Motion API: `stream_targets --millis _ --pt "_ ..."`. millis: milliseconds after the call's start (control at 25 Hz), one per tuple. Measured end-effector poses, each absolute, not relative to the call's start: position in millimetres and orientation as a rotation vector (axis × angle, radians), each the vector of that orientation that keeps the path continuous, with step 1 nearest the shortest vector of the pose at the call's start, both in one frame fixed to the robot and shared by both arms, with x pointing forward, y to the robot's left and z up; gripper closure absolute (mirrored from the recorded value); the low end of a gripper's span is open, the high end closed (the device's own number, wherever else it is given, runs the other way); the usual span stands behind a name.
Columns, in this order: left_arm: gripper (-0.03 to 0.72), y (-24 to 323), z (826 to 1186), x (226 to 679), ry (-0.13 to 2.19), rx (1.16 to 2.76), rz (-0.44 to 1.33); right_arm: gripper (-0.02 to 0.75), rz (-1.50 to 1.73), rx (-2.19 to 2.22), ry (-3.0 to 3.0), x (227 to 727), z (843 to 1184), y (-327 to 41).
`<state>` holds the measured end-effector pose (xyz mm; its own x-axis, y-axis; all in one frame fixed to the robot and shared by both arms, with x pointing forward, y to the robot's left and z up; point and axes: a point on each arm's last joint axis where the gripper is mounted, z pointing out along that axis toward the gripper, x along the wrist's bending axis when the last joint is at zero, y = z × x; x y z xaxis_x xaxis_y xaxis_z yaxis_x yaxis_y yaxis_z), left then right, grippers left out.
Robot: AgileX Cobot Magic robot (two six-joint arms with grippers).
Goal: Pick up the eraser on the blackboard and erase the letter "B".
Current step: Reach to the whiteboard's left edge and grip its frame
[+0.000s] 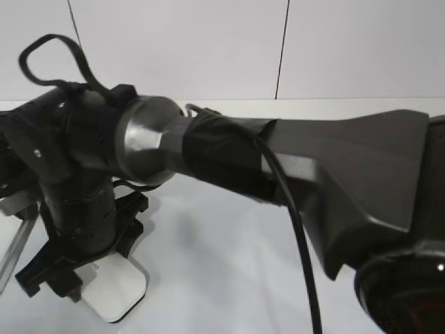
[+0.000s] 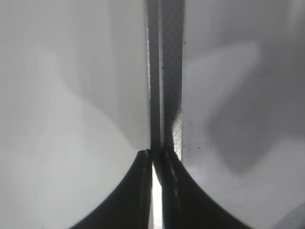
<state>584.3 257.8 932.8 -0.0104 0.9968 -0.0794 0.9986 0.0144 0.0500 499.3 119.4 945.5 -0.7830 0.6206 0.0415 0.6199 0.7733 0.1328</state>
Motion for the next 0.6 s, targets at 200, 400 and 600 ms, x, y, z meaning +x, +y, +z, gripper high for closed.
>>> stream_targets --millis 200,400,600 --pt "0.663 257 932 585 2.171 2.134 -0.036 0.183 0.233 1.139 2.919 521 946 106" --pt "0.663 257 932 585 2.172 2.128 -0.038 0.183 0.235 1.185 2.893 535 946 96" --pt "0.663 257 932 585 2.172 2.123 -0.039 0.183 0.235 1.256 2.861 549 946 85"
